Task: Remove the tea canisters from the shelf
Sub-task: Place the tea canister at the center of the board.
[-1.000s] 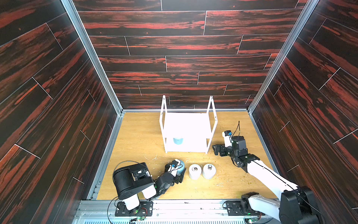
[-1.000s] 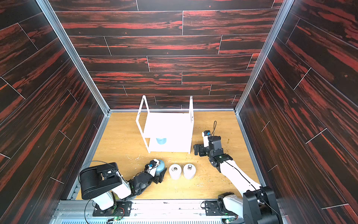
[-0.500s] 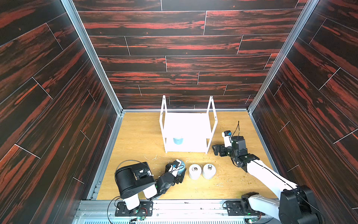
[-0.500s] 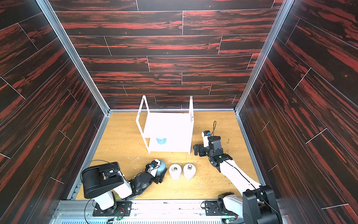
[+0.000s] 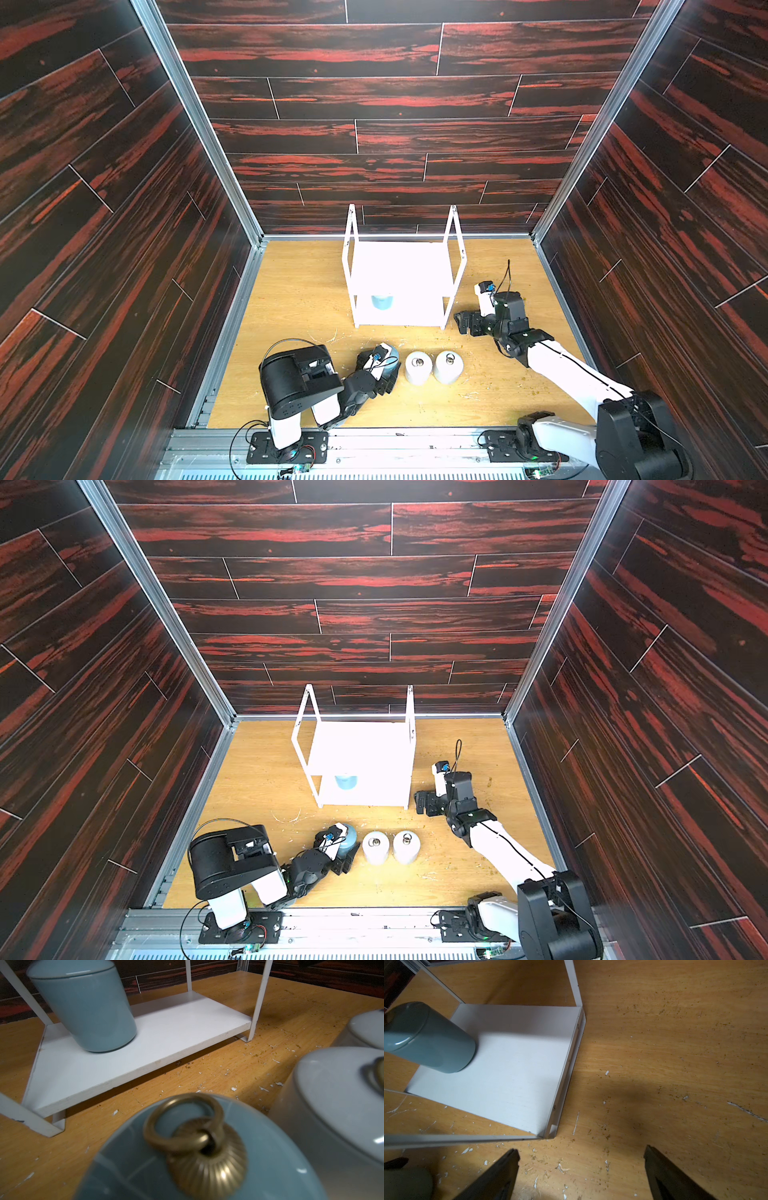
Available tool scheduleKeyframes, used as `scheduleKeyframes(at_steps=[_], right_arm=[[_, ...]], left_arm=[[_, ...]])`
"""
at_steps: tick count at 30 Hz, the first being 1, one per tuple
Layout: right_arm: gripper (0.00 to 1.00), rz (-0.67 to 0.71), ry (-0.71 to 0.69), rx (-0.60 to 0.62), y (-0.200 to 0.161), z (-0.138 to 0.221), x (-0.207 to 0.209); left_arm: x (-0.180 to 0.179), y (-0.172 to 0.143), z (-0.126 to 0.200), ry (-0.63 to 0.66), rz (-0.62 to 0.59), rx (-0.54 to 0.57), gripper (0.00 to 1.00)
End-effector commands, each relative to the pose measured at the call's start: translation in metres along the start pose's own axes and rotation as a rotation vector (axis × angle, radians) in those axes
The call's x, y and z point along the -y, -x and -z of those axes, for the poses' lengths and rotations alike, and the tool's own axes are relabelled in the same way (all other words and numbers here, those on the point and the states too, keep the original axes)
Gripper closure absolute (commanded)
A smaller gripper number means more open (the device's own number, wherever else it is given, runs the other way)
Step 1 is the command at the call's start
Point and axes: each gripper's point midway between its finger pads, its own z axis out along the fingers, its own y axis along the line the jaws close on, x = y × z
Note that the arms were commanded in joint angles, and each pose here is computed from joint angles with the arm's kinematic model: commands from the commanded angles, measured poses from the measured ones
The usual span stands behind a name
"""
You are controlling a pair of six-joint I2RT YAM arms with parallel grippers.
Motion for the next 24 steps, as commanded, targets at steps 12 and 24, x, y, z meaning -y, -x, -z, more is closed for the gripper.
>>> scheduleKeyframes(at_steps=[12, 24], right_arm=[[0.02, 0.004, 0.028, 0.024, 0.016, 0.001, -0.005], [0.02, 0.004, 0.035, 0.021, 0.015, 0.0, -0.006]], left_arm=[[0.008, -0.005, 0.01, -0.071, 0.007, -0.013, 0.1], [0.006, -0.015, 0.016, -0.079, 0.013, -0.041, 0.05]])
